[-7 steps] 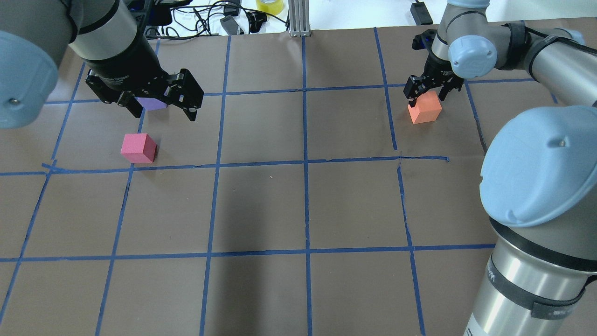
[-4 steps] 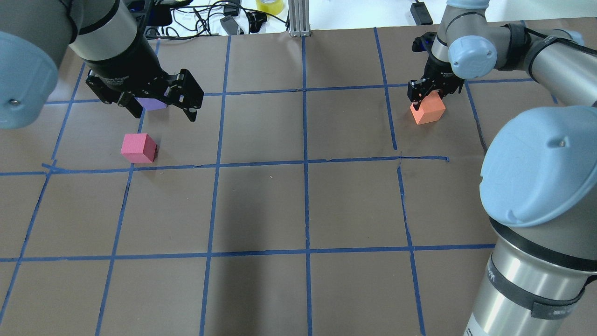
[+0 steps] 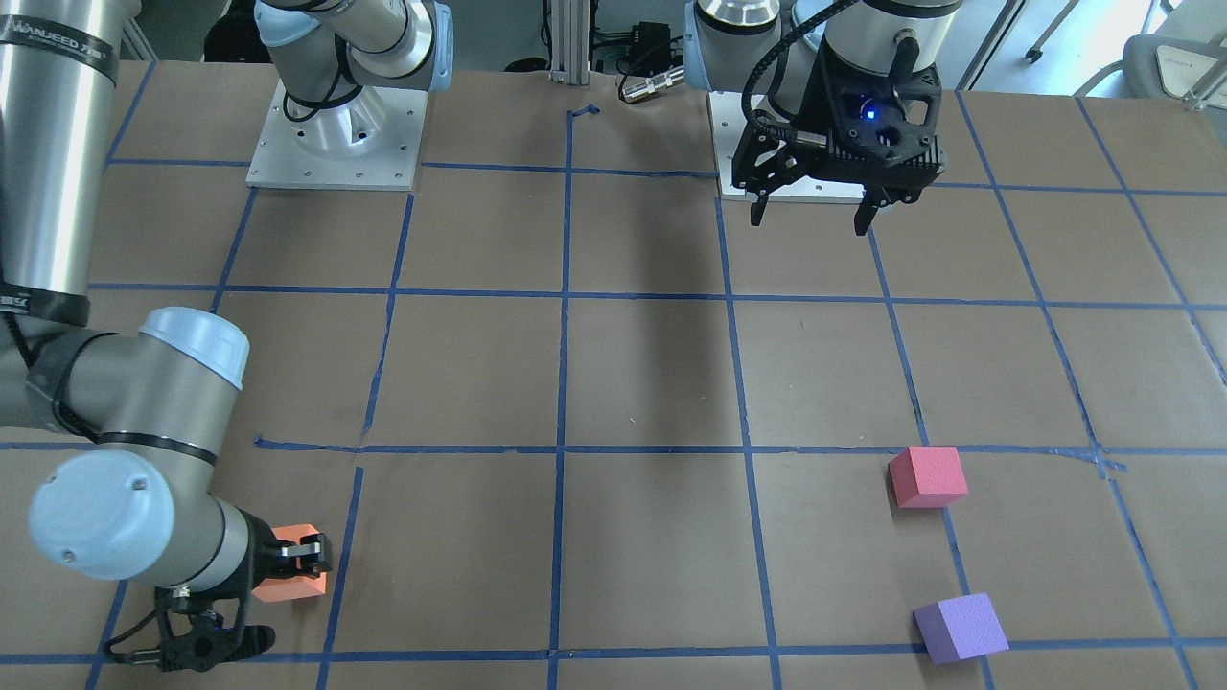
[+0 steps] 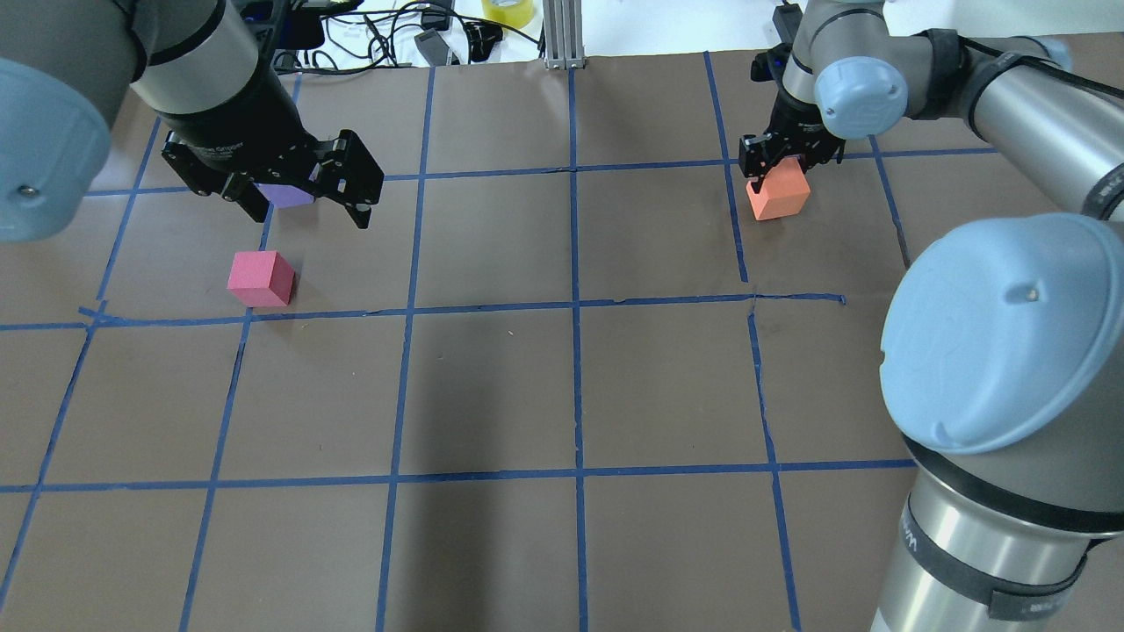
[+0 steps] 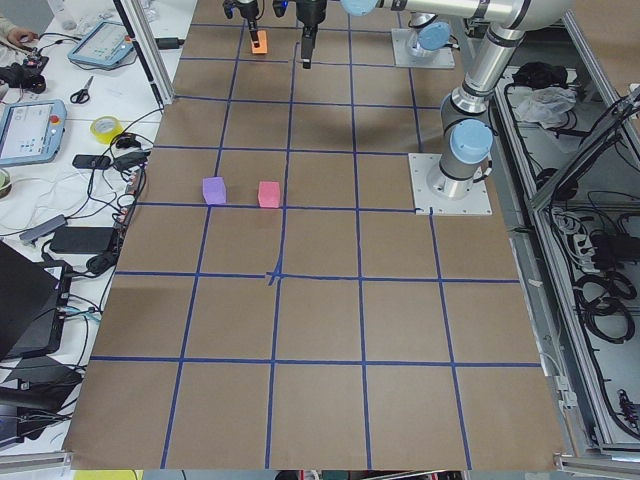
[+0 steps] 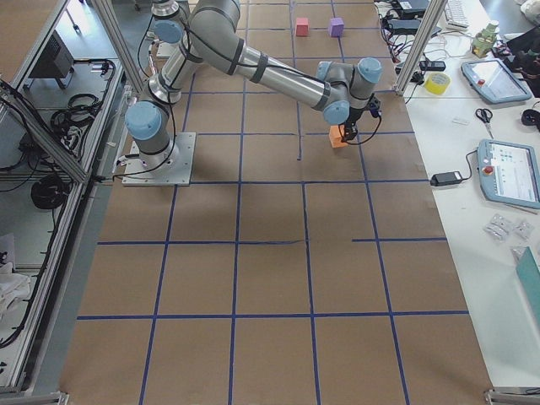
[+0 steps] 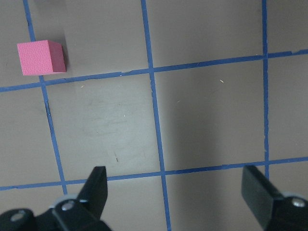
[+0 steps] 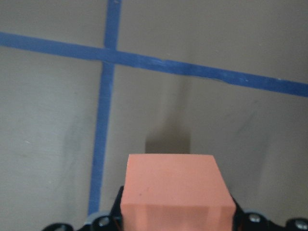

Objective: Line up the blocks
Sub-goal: 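Carry the orange cube toward the table centre and lower it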

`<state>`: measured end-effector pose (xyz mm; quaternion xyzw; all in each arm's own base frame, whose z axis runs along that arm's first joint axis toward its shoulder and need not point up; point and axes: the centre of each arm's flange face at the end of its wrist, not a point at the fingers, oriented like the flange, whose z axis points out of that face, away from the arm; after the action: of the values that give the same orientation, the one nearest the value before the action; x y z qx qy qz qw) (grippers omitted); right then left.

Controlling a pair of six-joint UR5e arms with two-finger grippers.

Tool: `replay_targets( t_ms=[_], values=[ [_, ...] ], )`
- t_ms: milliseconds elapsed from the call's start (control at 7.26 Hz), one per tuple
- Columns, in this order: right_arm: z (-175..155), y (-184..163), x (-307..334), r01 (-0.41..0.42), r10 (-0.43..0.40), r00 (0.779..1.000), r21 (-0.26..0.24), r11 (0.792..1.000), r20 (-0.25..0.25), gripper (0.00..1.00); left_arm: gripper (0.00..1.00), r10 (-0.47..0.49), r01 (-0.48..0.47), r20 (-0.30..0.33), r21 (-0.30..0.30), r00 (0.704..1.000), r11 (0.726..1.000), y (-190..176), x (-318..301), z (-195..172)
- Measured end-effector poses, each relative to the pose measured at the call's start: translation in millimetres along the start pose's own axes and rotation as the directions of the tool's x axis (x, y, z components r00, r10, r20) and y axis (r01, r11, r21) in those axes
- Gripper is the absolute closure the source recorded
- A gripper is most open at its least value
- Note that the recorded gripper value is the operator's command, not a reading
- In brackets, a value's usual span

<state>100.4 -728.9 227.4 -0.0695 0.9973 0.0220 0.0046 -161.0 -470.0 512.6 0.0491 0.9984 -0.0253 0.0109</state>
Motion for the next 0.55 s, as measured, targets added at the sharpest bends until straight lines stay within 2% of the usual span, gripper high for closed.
replay_targets(
  t_ms=[138,275,551],
  values=[
    [-11,-11,-42,-0.060,0.059,0.998,0.033,0.998,0.015,0.90,0.00,0.002,-0.002,0.002,0.001,1.000,1.000,0,-1,0],
    [-18,-23,-81,-0.115,0.113,0.993,0.059,0.992,0.037,0.95,0.00,0.001,-0.001,0.003,0.003,1.000,1.000,-1,-3,-1],
    [-29,-43,-161,-0.221,0.214,0.974,0.102,0.970,0.078,0.92,0.00,-0.010,0.010,0.006,0.006,1.000,1.000,-2,-11,-3]
  ],
)
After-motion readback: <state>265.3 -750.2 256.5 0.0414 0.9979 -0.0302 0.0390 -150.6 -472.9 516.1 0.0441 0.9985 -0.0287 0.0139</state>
